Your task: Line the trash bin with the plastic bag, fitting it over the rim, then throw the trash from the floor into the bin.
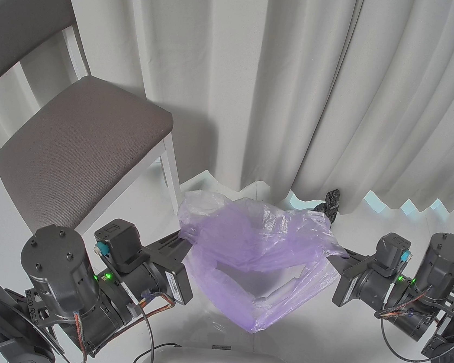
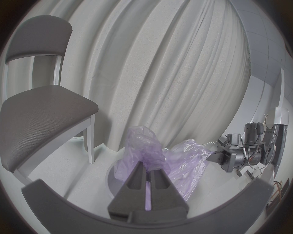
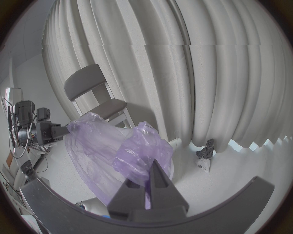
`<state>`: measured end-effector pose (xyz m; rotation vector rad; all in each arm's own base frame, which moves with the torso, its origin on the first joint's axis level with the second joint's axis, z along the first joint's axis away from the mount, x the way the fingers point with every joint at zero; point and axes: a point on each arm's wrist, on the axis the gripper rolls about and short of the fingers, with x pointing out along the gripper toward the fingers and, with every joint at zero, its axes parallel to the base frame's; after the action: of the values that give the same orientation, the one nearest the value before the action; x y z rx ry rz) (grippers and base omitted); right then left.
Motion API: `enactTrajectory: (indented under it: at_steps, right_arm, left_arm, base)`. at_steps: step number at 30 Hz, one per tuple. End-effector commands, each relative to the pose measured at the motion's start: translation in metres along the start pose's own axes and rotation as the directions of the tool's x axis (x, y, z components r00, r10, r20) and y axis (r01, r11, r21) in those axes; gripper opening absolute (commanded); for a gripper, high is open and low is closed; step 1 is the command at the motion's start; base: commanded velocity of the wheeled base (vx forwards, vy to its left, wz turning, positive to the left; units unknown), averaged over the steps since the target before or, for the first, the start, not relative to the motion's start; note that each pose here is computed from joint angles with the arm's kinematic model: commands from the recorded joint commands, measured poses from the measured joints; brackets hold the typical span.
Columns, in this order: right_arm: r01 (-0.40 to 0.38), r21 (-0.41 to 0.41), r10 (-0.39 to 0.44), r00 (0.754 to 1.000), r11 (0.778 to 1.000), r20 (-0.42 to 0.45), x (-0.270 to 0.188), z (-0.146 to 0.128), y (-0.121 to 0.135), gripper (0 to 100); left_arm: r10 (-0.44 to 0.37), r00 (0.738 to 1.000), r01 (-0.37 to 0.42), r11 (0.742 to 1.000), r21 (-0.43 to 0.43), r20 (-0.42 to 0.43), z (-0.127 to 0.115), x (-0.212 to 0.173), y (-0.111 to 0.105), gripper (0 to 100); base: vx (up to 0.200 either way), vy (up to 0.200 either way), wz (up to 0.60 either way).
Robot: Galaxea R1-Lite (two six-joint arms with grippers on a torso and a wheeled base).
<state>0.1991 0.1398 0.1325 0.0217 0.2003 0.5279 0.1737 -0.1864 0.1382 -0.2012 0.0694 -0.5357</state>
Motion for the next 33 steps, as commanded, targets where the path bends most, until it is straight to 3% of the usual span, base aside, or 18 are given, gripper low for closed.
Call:
enactTrajectory:
  at_steps: [1, 11, 22, 33]
  right_arm:
    - [0.008, -0.005, -0.008, 0.997, 1.000, -0.076, 0.013, -0.018, 0.000, 0]
    - [0.024, -0.010, -0.025, 0.995, 1.000, -0.092, 0.029, -0.034, -0.002, 0]
    - [0.075, -0.006, -0.075, 0.990, 0.997, -0.121, 0.041, -0.047, -0.019, 0]
    - [0.104, -0.002, -0.102, 0.980, 0.995, -0.173, 0.057, -0.063, -0.027, 0]
  left_arm:
    - [0.007, 1.000, -0.007, 1.000, 0.002, -0.009, -0.004, 0.003, 0.002, 0]
    - [0.011, 1.000, -0.011, 1.000, 0.005, -0.017, -0.009, 0.010, 0.005, 0]
    - [0.024, 1.000, -0.024, 1.000, 0.005, -0.013, -0.041, 0.037, 0.010, 0]
    - [0.028, 1.000, -0.028, 1.000, 0.003, -0.011, -0.041, 0.039, 0.012, 0]
  base:
    - [0.000, 0.000, 0.00]
    - [0.000, 0.000, 0.00]
    - [0.000, 0.000, 0.00]
    - [0.000, 0.000, 0.00]
